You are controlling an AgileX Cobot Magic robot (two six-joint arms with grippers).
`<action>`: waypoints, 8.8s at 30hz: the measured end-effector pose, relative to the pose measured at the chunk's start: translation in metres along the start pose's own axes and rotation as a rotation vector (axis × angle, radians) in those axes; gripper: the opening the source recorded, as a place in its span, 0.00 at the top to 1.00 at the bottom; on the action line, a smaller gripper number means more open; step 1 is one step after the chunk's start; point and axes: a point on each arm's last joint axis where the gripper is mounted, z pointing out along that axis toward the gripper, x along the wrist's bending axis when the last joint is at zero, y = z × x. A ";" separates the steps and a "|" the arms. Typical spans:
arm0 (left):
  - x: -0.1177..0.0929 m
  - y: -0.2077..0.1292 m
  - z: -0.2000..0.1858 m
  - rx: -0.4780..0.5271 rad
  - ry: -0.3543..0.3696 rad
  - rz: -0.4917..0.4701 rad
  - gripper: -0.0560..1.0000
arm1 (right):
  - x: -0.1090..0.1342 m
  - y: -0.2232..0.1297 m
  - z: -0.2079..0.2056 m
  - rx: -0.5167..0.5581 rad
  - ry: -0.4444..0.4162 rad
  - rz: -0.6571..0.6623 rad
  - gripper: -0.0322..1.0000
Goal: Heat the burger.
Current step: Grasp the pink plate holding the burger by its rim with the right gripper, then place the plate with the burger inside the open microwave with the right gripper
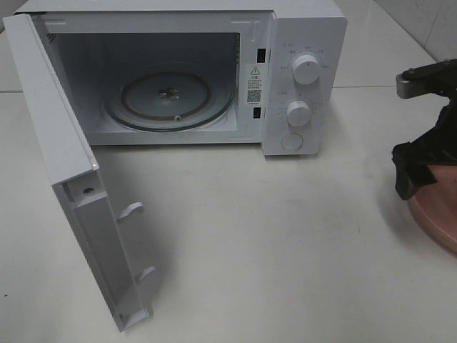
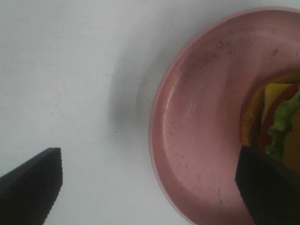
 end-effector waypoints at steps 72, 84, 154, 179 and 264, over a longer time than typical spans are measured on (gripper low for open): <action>0.000 0.000 0.000 0.000 0.000 0.000 0.01 | 0.007 0.010 0.082 0.151 -0.156 0.053 0.90; 0.000 0.000 0.000 0.000 0.000 0.000 0.01 | 0.022 0.008 0.077 0.172 -0.264 0.035 0.91; 0.000 0.000 0.000 0.000 0.000 0.000 0.01 | 0.165 -0.068 -0.019 -0.019 -0.411 -0.542 0.90; 0.000 0.000 0.000 0.000 0.000 0.000 0.01 | 0.211 -0.102 -0.032 -0.110 -0.397 -0.844 0.90; 0.000 0.000 0.000 0.000 0.000 0.000 0.01 | 0.187 -0.034 -0.023 -0.441 -0.131 -1.872 0.89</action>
